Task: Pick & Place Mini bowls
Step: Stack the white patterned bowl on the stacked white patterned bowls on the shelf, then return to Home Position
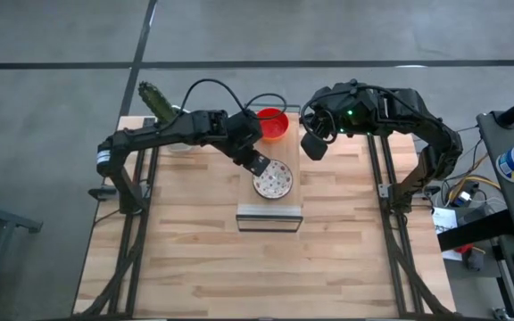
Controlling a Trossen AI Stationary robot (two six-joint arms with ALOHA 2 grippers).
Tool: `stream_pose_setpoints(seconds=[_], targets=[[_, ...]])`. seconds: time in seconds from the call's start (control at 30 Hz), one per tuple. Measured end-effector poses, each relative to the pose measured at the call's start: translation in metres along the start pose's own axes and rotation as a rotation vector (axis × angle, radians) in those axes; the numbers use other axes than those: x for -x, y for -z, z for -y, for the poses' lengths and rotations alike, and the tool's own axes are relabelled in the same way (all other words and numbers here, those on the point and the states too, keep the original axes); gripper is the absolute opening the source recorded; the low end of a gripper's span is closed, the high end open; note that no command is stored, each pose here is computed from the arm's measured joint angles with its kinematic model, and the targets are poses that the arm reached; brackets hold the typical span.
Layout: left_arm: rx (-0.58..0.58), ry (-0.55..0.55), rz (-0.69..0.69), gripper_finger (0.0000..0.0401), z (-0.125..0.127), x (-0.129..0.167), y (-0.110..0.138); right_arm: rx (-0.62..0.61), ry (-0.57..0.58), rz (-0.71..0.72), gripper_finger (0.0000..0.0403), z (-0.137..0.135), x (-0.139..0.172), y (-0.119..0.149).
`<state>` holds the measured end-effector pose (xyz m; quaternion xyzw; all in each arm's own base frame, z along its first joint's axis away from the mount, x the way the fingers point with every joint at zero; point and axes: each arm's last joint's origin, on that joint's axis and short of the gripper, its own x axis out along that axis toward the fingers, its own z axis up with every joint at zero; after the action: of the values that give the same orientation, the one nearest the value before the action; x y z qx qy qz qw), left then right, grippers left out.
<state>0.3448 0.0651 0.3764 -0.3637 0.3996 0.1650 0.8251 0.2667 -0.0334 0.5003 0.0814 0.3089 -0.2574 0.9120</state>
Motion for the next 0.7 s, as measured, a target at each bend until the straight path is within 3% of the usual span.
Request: stream_pose_setpoints(seconds=[0.43,0.7], targets=[[0.034,-0.017,-0.053,0.0,-0.007,-0.01,0.005,-0.005,0.006,0.001,0.0008,0.002,-0.001,-0.001],[-0.026,0.051,0.05,0.0,0.002,0.017,0.003,-0.002,0.009,-0.013,0.0008,0.0,-0.004,0.0]])
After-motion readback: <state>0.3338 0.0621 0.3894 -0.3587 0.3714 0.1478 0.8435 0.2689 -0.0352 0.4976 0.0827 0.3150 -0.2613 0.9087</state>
